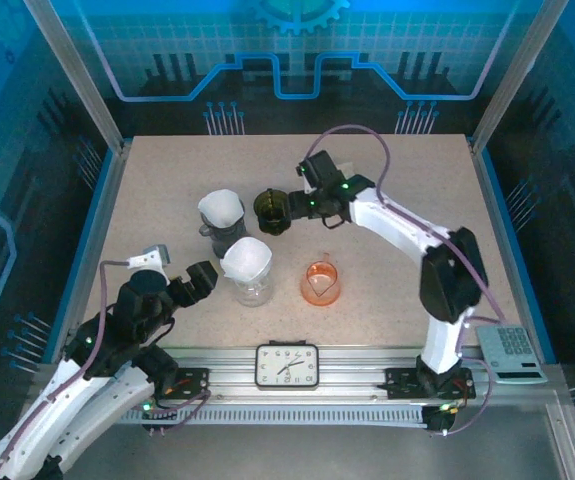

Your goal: Place the coffee filter in the dripper

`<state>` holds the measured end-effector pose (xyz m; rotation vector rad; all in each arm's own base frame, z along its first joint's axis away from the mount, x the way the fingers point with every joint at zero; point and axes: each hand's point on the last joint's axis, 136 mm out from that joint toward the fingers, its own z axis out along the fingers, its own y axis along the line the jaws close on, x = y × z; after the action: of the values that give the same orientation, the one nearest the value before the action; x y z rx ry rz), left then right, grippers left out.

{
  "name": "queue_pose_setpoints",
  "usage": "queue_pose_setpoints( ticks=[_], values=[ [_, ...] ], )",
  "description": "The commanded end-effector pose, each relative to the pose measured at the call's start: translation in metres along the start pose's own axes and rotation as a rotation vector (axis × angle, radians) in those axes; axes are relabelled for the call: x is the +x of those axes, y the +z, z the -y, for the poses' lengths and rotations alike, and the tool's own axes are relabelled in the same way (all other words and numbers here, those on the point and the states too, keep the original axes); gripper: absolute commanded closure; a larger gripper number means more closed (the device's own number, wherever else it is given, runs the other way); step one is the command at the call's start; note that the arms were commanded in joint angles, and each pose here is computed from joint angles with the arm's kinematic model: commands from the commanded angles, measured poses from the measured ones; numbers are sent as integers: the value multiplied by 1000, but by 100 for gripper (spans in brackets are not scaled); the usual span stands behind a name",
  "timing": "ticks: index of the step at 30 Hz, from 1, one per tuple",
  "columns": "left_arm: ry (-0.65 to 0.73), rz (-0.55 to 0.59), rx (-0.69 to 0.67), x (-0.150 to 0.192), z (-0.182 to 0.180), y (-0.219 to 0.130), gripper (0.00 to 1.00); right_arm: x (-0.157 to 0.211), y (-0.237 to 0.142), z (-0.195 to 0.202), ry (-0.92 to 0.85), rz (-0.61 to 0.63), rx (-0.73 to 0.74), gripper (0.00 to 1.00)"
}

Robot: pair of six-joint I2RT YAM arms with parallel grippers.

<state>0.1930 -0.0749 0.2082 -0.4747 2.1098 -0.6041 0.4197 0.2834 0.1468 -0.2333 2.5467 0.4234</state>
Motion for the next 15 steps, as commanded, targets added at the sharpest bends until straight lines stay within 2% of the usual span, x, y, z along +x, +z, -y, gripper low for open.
queue_pose_setpoints(
  ticks=[1, 9, 15],
  values=[
    [-14, 9, -8, -1, -5, -4, 1, -8, 27, 0, 130, -40, -50, 35],
    [-16, 9, -7, 0, -5, -4, 1, -15, 65, 4, 279, -40, -113, 37],
    [-16, 9, -9, 1, -7, -3, 1, -5, 82, 4, 313, -79, -127, 45]
  ],
)
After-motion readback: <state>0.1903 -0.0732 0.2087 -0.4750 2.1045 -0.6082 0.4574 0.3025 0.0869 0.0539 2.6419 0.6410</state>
